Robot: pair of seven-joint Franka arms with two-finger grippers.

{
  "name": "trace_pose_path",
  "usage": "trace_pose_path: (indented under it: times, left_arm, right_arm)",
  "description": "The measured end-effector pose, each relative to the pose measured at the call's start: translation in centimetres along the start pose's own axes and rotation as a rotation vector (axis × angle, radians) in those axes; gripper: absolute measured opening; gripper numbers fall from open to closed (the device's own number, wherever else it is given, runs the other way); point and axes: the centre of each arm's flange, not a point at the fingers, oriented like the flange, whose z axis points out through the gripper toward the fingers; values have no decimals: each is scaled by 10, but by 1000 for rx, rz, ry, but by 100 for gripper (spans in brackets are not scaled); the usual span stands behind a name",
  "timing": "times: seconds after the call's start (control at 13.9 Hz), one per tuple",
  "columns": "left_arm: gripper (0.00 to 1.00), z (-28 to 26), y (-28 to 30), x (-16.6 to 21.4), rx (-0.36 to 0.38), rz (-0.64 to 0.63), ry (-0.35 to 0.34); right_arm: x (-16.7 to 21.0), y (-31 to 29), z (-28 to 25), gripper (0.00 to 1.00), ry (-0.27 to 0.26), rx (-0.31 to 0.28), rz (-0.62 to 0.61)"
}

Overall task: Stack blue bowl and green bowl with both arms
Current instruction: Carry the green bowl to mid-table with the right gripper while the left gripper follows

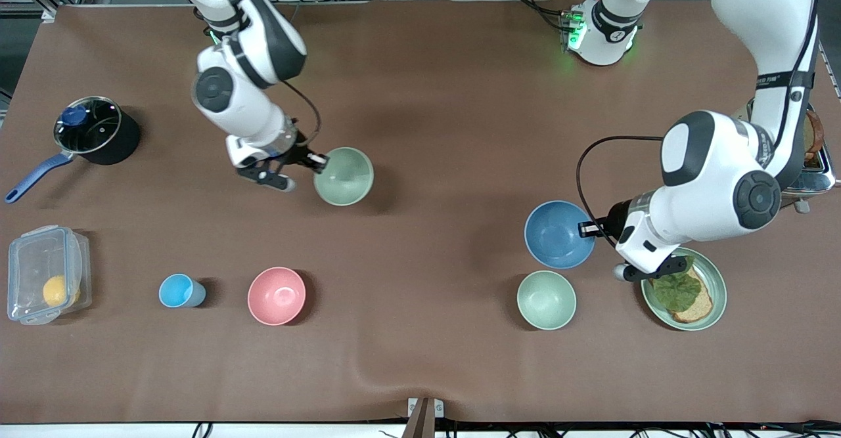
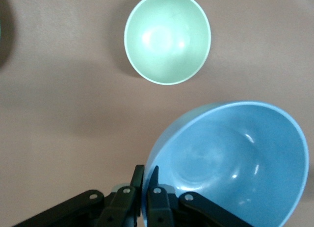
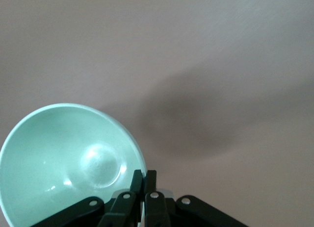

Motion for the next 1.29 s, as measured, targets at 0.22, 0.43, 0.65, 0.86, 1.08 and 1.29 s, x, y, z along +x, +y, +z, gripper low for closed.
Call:
trace_pose_path:
  times: [0.22, 0.43, 0.65, 0.86, 1.08, 1.29]
  left_arm:
    - [6, 11, 31, -16, -17, 29, -18]
    - [6, 28, 59, -28, -17, 30, -18]
    - [6, 34, 65, -30, -15, 31, -22]
    - [6, 36, 65, -30, -14, 30, -25]
    - [6, 37, 64, -30, -13, 29, -27]
    - [6, 44, 64, -29, -10, 28, -38]
  right_arm:
    - [-28, -45, 23, 4, 17, -8, 56]
    - [-56, -87, 55, 4, 82, -58, 105]
    - [-79, -112, 95, 4, 130, -79, 137]
    - [-98, -123, 118, 4, 140, -88, 153]
    - [-118, -134, 118, 4, 140, -77, 165]
    - [-127, -136, 123, 10, 137, -81, 175]
